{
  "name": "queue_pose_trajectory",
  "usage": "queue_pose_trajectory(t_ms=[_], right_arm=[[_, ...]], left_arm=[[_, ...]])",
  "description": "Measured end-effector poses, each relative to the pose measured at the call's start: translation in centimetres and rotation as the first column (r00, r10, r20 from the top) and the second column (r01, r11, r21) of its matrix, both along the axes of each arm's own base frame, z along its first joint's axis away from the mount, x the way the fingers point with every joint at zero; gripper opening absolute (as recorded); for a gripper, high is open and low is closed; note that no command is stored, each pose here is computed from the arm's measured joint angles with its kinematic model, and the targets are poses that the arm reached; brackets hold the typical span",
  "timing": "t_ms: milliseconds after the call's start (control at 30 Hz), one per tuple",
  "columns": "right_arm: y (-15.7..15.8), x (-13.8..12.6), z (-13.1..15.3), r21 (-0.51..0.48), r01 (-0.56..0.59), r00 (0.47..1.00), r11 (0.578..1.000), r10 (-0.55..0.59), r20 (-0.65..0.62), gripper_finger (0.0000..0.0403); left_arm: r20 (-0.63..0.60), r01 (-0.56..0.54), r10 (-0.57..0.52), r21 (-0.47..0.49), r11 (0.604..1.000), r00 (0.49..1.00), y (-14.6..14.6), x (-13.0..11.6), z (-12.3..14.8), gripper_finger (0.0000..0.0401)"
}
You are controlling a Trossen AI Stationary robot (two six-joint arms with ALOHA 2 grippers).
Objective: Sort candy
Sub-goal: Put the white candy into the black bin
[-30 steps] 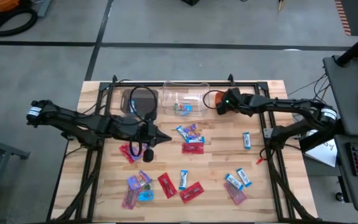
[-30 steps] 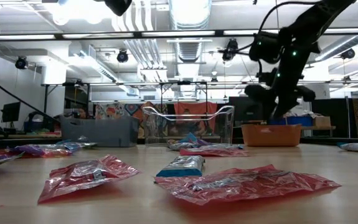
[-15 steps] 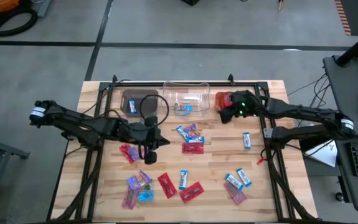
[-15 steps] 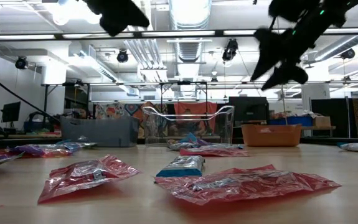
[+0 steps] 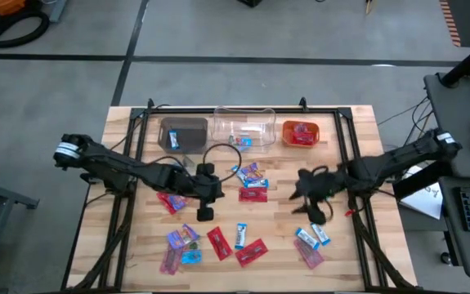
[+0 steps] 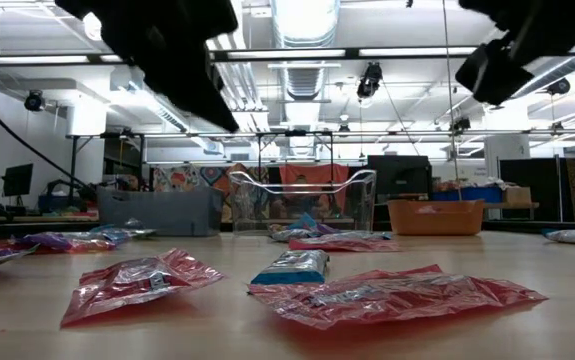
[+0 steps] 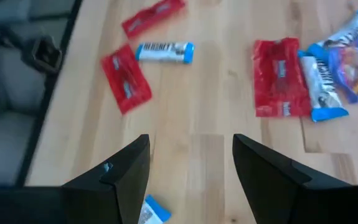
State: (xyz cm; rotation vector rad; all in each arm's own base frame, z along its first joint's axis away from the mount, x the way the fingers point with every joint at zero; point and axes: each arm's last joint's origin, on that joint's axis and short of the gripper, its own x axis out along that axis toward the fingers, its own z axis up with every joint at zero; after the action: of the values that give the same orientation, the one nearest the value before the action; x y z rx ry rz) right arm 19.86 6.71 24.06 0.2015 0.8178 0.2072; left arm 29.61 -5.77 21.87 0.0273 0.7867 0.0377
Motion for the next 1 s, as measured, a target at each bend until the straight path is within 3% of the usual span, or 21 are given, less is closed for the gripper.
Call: queue_pose_trajectory(t_ms=[333, 467, 667, 867, 1000], right_arm=[[2.5, 1.1, -3.1, -0.026, 0.111, 0.982, 0.993, -0.114, -0.149, 0.0219], [2.8, 2.4, -4.5, -0.172, 0.164, 0.98, 0.971, -0.181, -0.085, 0.0219], [2.8, 4.7, -6.7, -0.382, 0.228, 0.972, 0.896, -0.232, 0.038, 0.0219], [1.4, 7.3, -8.2, -0.438, 0.234, 0.972, 0.868, -0.212, 0.1, 0.0219], [-0.2, 8.4, -9.0, -0.419, 0.211, 0.977, 0.883, -0.181, 0.111, 0.0219]], left_arm=[[-0.047, 0.129, -0.129, -0.012, 0.992, 0.991, -0.9, 2.3, -3.9, 0.0], [-0.05, 0.173, -0.172, 0.002, 0.985, 0.984, -1.1, 2.8, -4.7, 0.0], [-0.036, 0.187, -0.187, -0.004, 0.982, 0.982, -1.2, 2.8, -4.5, 0.0], [-0.02, 0.192, -0.192, -0.01, 0.981, 0.981, -1.5, 2.7, -4.4, 0.0], [0.004, 0.201, -0.201, -0.028, 0.979, 0.98, -1.9, 2.6, -4.0, 0.0]])
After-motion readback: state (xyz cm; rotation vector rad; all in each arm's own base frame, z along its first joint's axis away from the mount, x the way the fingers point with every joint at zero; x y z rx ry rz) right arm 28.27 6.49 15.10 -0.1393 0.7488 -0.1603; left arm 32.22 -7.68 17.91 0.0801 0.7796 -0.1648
